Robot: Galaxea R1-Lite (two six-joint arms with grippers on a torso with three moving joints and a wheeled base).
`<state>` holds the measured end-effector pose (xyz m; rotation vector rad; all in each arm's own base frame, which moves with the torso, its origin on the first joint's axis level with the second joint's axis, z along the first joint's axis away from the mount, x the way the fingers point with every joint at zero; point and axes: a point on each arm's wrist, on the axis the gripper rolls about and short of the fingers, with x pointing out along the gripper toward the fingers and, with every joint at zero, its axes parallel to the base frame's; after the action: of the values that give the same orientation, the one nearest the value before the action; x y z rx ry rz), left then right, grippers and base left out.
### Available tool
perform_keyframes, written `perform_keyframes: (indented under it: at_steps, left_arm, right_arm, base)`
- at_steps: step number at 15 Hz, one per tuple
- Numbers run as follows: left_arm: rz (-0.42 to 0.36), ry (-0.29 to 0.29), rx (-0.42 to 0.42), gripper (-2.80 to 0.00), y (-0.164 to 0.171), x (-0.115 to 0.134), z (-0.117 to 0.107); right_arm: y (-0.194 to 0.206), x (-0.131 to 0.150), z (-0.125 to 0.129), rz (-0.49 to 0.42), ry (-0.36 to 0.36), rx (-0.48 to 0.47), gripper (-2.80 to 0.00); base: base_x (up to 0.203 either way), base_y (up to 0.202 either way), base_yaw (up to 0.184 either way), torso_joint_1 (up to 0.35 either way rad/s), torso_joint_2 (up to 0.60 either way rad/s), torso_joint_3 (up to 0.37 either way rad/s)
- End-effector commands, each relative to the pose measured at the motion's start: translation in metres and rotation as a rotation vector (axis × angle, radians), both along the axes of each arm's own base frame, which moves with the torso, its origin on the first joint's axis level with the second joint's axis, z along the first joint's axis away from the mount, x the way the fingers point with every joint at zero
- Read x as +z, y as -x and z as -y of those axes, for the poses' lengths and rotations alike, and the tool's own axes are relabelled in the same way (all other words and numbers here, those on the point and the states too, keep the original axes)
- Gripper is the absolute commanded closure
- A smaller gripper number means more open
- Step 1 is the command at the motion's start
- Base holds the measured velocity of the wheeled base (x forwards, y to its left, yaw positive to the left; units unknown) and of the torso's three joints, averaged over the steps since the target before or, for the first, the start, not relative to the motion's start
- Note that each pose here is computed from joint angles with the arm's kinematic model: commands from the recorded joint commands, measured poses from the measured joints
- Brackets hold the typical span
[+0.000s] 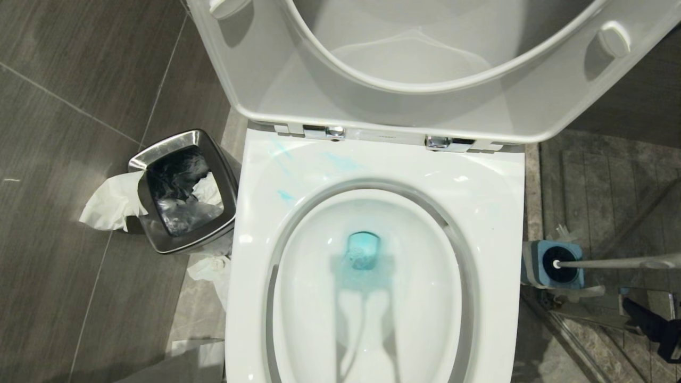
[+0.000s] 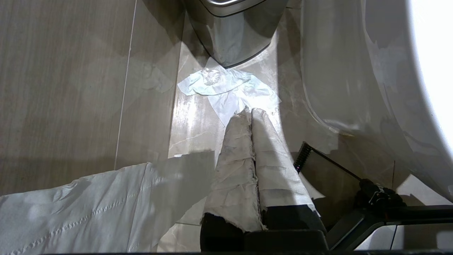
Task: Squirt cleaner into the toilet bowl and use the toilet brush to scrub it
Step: Scrub the toilet bowl
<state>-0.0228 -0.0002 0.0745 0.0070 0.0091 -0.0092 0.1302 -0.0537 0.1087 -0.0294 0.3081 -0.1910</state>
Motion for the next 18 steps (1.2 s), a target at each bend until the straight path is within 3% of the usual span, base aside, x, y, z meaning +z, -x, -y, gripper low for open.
perform_keyframes:
  at_steps: [1,18]
  left_arm:
    - [-0.003,-0.001,0.0,0.0,0.0,-0.001,0.0]
    - [-0.004,0.0,0.0,0.0,0.0,-0.001,0.0]
  right_arm:
    - [-0.005,-0.004,0.002,-0.016,-0.007,0.0,-2.8]
    - [-0.058,0.009,0.029,0.105,0.009,-0.032,-2.8]
  base:
    - [0.0,0.0,0.0,0.0,0.0,0.0]
    - [0.0,0.0,0.0,0.0,0.0,0.0]
